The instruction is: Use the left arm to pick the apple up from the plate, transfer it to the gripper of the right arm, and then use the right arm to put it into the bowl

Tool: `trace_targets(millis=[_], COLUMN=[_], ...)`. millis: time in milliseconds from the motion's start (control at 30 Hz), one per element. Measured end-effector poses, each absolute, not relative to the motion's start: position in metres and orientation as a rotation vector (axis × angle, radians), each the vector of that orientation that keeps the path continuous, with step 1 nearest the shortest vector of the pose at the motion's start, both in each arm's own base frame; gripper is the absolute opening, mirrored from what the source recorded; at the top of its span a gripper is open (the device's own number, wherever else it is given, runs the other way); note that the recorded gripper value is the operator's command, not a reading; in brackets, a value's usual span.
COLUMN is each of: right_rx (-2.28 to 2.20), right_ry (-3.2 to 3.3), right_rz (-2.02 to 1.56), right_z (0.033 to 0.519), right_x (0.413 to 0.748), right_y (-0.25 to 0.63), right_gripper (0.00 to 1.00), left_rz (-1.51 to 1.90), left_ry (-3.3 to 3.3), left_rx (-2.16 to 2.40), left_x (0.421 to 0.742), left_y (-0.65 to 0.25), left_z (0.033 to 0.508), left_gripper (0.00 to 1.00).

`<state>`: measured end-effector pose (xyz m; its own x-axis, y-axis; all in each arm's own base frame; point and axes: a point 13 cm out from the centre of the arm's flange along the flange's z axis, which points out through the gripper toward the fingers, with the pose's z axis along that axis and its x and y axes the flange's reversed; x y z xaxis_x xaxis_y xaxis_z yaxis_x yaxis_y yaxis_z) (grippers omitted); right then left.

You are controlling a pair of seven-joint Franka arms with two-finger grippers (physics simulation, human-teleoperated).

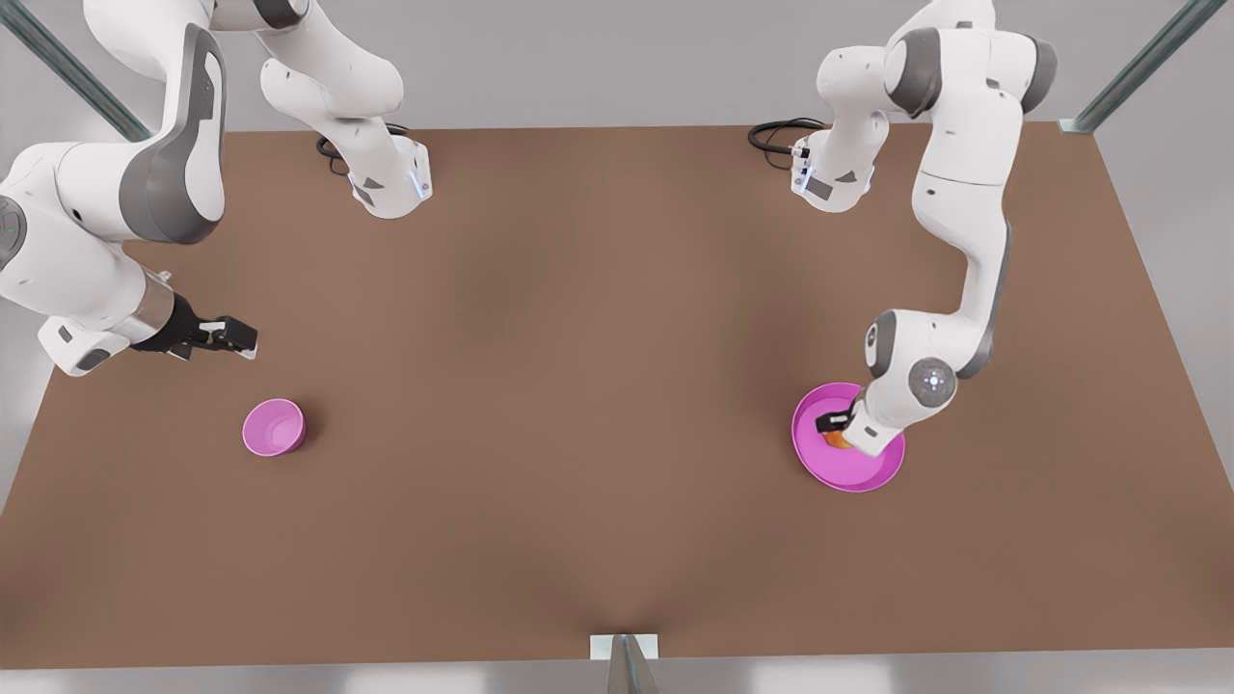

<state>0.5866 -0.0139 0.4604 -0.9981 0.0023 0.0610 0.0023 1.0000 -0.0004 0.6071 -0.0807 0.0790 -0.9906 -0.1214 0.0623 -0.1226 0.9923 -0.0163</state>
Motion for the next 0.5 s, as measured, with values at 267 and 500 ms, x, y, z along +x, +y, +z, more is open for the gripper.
trace_targets(millis=[267, 500], right_rx=[-0.004, -0.002], right_ry=[-3.081, -3.081], right_rz=[0.001, 0.0], right_z=[0.46, 0.46], right_x=[0.587, 0.587], right_y=[-0.015, -0.014], right_gripper=[1.0, 1.0], left_rz=[0.042, 0.042], left_ry=[-3.106, -3.107], left_rx=[0.23, 0.251], left_x=[0.615, 0.615], left_y=[-0.081, -0.081], left_z=[0.057, 0.048], left_gripper=[1.0, 0.83])
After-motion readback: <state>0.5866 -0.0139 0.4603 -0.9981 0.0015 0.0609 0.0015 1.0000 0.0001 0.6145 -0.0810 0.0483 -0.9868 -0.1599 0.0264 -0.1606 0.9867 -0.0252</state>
